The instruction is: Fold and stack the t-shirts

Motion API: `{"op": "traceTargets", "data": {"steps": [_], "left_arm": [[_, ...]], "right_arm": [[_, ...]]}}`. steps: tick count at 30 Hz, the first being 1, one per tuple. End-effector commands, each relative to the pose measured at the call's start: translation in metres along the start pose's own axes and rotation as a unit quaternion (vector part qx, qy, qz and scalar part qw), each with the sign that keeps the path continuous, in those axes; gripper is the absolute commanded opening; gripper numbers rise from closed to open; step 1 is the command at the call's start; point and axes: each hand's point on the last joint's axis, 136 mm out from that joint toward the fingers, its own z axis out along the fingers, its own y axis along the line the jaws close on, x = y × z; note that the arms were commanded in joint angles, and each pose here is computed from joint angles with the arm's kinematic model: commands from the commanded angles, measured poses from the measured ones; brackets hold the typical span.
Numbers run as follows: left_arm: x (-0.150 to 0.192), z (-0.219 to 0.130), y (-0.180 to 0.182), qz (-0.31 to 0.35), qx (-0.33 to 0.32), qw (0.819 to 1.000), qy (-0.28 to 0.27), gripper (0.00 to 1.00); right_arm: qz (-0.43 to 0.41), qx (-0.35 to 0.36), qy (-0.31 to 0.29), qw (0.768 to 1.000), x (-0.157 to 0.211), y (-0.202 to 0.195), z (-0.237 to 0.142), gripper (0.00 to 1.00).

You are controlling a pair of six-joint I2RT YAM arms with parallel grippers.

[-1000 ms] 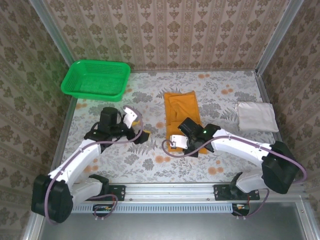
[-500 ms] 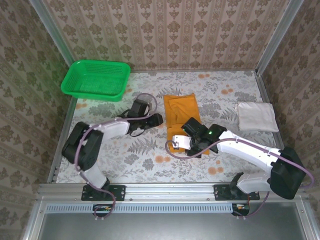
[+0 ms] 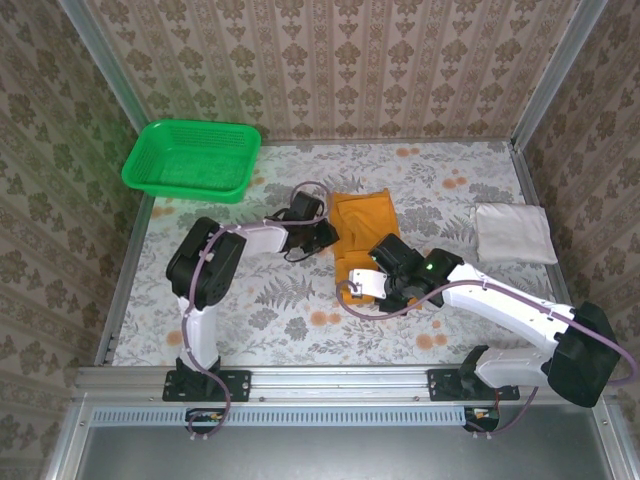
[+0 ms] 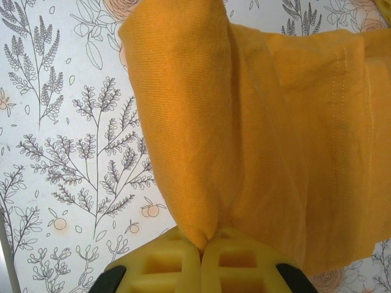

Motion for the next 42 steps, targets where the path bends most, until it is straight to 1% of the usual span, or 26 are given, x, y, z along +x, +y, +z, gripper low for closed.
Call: {"op": "traceTargets", "data": {"steps": [1,4,9,12,14,19,25,30,35,42], "left_arm": [[0.002,0.010,0.005,-0.013,-0.014,1.000,0.010,0.11],[0.005,0.012,0.008,-0.011,-0.017,1.000,0.017,0.00],[0.014,0.013,0.022,-0.005,-0.030,0.999,0.032,0.00],[0.020,0.015,0.038,-0.020,-0.040,0.998,0.038,0.00],[0.022,0.019,0.047,-0.034,-0.035,0.998,0.038,0.00],[0.025,0.031,0.059,-0.072,-0.015,0.996,0.059,0.00],[0.029,0.034,0.075,-0.097,-0.025,0.993,0.070,0.00],[0.034,0.040,0.085,-0.115,-0.027,0.987,0.109,0.00],[0.036,0.042,0.089,-0.115,-0.035,0.986,0.119,0.00],[0.035,0.042,0.094,-0.115,-0.041,0.985,0.124,0.00]], "right_arm": [[-0.008,-0.008,-0.008,1.000,-0.001,0.002,-0.009,0.00],[-0.014,-0.007,-0.007,1.000,-0.003,0.000,-0.013,0.00],[-0.028,0.005,-0.009,1.000,-0.008,-0.014,-0.025,0.00],[-0.037,0.017,-0.005,0.999,-0.013,-0.035,-0.030,0.00],[-0.044,0.021,0.001,0.999,-0.016,-0.054,-0.031,0.00],[-0.052,0.015,0.032,0.998,-0.020,-0.101,-0.024,0.00],[-0.060,0.023,0.047,0.997,-0.025,-0.156,-0.013,0.00],[-0.059,0.029,0.063,0.996,-0.024,-0.195,-0.003,0.00],[-0.067,0.048,0.074,0.994,-0.028,-0.226,0.008,0.00],[-0.073,0.075,0.087,0.991,-0.033,-0.258,0.027,0.00]]}}
